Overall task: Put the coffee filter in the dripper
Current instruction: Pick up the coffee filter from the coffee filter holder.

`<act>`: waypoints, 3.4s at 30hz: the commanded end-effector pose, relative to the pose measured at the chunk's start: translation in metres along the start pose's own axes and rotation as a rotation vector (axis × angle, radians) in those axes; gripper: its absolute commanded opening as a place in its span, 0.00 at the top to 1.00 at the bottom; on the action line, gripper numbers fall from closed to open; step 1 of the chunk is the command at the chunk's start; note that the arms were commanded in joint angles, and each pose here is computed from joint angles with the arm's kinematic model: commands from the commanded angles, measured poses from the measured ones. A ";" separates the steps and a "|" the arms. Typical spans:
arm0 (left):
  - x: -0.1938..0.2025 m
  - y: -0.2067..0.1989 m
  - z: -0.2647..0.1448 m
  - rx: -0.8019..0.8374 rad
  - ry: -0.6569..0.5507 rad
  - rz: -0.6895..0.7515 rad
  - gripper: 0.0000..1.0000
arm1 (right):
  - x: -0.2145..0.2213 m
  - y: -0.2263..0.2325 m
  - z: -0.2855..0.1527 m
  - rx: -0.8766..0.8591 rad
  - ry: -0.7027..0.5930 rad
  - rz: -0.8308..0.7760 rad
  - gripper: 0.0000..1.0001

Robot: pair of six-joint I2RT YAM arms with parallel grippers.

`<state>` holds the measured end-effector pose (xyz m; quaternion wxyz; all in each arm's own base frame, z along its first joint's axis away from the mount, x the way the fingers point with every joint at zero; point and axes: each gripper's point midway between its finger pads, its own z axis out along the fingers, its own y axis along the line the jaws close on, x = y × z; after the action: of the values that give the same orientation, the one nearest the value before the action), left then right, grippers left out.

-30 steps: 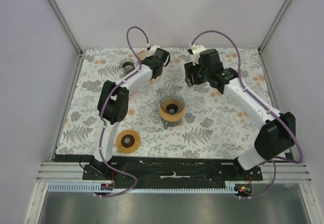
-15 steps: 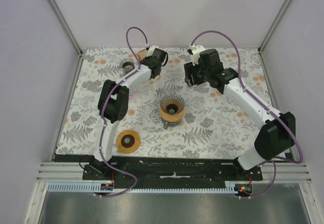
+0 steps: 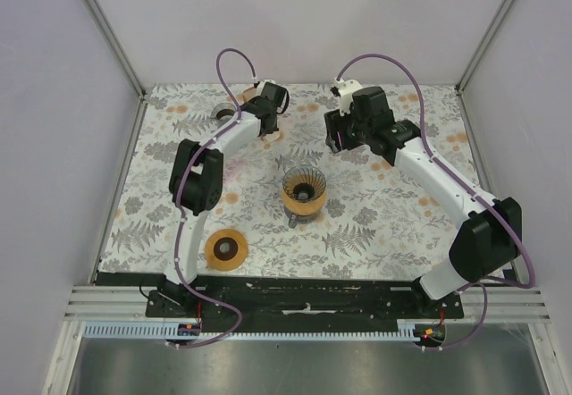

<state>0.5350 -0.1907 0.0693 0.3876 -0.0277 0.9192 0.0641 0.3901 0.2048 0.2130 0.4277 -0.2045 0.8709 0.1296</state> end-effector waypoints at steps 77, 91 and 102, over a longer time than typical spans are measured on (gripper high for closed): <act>0.045 0.045 -0.466 1.320 -0.205 0.773 0.97 | -0.058 0.217 -0.175 -1.069 -0.422 -0.407 1.00; 0.037 0.065 -0.503 1.296 -0.328 0.863 0.39 | -0.022 0.217 -0.211 -1.177 -0.429 -0.632 1.00; 0.042 0.051 -0.526 1.495 -0.321 0.813 0.66 | -0.028 0.225 -0.212 -1.179 -0.430 -0.637 1.00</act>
<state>0.1512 -0.2104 0.4049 0.4068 0.5688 0.6125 -0.3685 0.1552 0.3251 0.3554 0.4071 -0.6108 0.4704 0.4898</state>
